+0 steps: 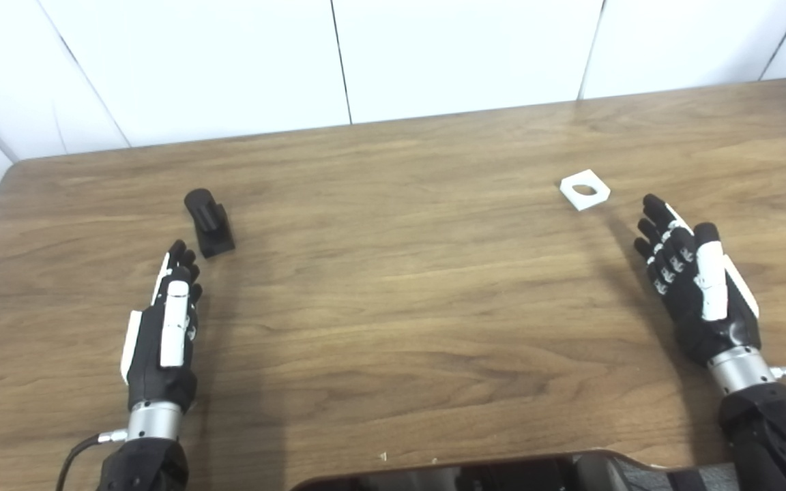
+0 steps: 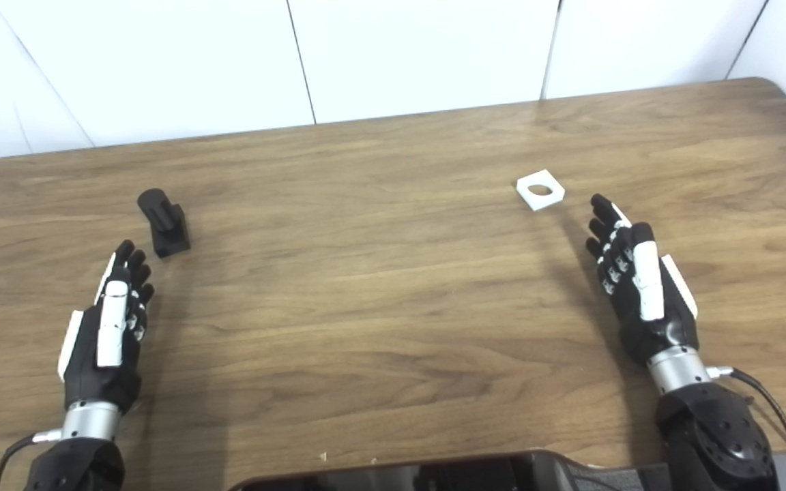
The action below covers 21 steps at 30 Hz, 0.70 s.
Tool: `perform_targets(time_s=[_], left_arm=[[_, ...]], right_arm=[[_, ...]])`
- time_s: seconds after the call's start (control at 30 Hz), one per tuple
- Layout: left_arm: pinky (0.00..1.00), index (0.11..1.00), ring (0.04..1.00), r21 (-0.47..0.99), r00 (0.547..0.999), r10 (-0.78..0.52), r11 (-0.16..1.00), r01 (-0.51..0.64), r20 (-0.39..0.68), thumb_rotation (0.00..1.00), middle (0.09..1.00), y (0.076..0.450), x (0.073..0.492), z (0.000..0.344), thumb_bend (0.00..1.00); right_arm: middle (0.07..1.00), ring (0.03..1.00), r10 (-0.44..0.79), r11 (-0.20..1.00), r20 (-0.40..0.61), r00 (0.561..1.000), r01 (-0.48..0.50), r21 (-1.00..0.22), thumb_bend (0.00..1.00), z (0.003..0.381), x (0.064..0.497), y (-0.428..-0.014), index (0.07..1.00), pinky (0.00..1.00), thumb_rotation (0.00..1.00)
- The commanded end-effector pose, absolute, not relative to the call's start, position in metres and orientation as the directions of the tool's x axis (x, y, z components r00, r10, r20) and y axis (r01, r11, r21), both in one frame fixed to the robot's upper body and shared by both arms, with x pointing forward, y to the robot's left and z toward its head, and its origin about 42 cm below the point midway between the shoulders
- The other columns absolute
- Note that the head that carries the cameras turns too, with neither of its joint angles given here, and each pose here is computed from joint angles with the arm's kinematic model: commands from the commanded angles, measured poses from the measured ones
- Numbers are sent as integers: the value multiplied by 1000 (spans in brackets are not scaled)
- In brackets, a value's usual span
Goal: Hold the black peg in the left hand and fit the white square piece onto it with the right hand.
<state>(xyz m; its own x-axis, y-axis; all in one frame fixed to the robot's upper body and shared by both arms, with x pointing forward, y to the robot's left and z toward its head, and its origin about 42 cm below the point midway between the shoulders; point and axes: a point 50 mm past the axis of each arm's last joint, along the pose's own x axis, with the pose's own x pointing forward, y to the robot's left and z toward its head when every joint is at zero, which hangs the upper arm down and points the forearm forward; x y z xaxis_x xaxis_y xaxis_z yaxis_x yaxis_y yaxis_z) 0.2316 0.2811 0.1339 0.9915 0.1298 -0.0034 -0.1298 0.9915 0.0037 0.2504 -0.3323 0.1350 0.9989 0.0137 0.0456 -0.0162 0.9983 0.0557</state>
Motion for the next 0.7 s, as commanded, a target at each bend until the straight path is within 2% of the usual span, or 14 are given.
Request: perform_targets(time_s=[0.0,0.5,0.67], left_arm=[[1000,999,1000,-3,990,129,992,-129,61,917,1000,278,228,142,472],[1000,996,1000,34,988,146,988,-148,58,919,1000,276,228,145,458],[1000,984,1000,63,983,168,983,-172,71,844,1000,274,232,151,455]], right_arm=[[992,1000,29,998,62,998,-32,49,635,138,256,-334,933,1000,980],[993,1000,21,998,49,999,-24,63,624,135,253,-334,929,1000,976],[990,1000,16,997,46,999,-20,76,617,133,253,-334,933,1000,967]])
